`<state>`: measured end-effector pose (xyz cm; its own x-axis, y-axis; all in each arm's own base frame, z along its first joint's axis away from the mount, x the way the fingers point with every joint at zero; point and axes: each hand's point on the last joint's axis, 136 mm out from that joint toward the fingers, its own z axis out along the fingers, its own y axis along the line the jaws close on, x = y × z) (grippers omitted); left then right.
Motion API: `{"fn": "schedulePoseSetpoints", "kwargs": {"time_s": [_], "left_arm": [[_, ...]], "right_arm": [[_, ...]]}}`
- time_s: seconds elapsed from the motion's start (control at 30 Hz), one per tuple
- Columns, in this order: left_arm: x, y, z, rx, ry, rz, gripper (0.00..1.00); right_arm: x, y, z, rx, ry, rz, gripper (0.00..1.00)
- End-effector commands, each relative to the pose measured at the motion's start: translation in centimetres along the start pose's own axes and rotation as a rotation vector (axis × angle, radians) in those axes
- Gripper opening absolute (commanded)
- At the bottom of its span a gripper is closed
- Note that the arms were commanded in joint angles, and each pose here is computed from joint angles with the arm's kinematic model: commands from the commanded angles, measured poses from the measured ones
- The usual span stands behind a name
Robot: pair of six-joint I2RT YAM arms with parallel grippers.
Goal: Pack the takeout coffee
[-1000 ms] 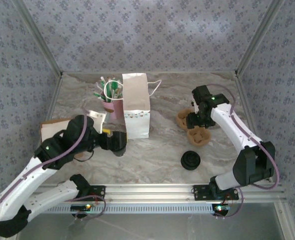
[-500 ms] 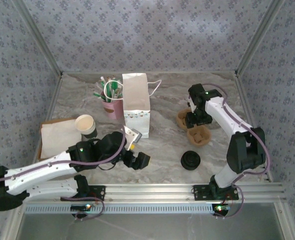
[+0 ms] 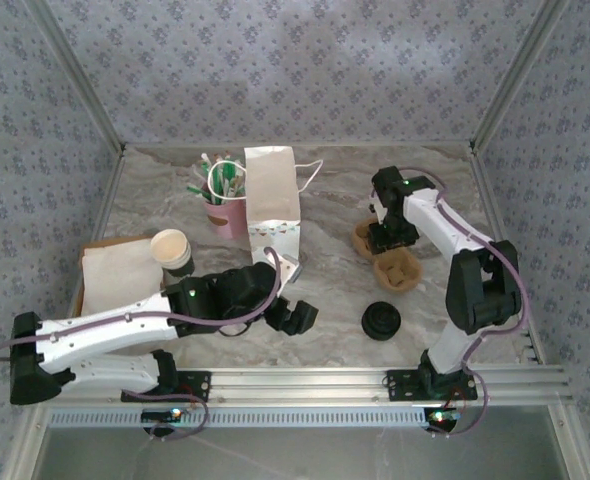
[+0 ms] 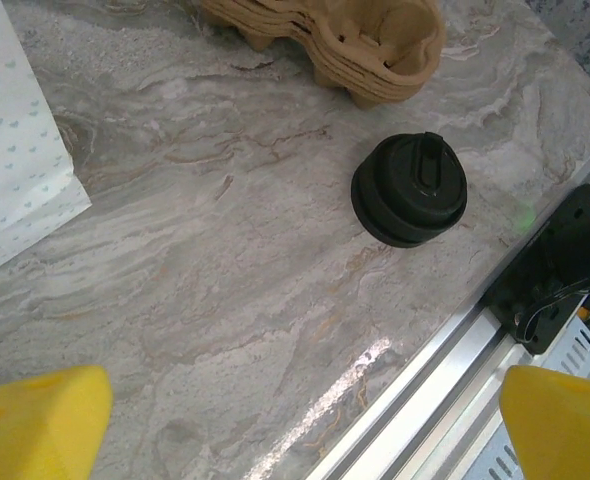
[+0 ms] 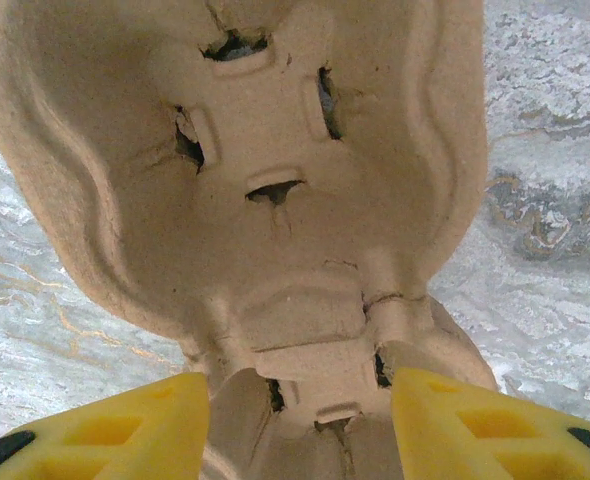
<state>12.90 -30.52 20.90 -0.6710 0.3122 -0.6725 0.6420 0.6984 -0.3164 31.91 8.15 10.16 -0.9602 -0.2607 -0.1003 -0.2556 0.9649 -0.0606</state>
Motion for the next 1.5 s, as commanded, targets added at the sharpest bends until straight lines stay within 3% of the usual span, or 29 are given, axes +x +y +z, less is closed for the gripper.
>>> {"fn": "schedulePoseSetpoints", "kwargs": {"time_s": [0.0, 1.47], "left_arm": [[-1.4, -0.9, -0.3, 0.012, -0.037, 0.017, 0.99], [-1.9, -1.3, -0.1, 0.017, -0.034, 0.031, 0.99]], "right_arm": [[-0.8, 0.1, -0.2, -0.015, -0.002, -0.016, 0.53], [1.1, 0.0, 2.3, 0.035, 0.111, -0.042, 0.53]]}}
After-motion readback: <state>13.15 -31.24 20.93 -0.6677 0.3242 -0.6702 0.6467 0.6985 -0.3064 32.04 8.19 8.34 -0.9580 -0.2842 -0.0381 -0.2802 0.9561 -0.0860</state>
